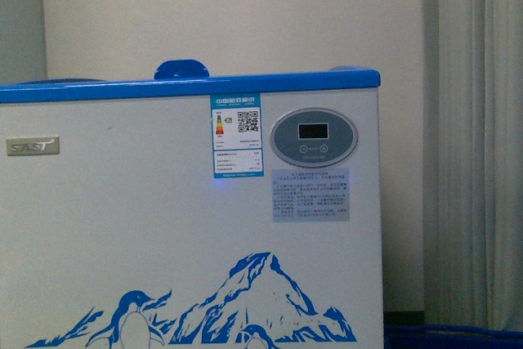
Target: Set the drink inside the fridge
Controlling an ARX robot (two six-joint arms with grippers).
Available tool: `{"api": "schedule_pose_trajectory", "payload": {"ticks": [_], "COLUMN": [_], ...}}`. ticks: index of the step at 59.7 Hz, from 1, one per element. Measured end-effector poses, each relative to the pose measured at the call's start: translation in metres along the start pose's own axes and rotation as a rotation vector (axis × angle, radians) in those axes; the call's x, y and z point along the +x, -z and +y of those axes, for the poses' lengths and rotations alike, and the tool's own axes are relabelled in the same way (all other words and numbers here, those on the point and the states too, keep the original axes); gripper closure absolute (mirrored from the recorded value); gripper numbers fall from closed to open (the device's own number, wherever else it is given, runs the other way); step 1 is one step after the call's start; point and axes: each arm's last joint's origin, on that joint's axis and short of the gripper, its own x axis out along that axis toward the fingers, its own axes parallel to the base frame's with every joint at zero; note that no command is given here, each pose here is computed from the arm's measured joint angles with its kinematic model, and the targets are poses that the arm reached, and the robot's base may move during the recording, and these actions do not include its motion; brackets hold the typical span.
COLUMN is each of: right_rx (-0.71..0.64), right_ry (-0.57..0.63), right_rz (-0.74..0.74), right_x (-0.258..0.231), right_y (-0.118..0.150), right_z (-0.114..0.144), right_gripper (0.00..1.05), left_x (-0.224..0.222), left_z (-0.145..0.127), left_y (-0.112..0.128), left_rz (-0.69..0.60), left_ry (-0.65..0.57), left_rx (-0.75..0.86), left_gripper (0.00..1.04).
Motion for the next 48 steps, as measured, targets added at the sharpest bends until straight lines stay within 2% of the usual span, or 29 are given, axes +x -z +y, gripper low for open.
{"api": "schedule_pose_trajectory", "payload": {"ticks": [42,48], "right_rx": [0.002,0.028], "right_ry": [0.006,0.186], "right_rz": [0.003,0.361], "right_x": [0.000,0.012], "right_y": [0.000,0.002], "right_z": [0.000,-0.008], "right_gripper": [0.08,0.08], "left_x": [0.000,0.000], "left_z": [0.000,0.000], "left_y": [0.000,0.000], "left_rz": [0.000,0.000], "left_ry": [0.000,0.001], "left_rx": [0.000,0.000], "left_gripper": [0.08,0.08]}}
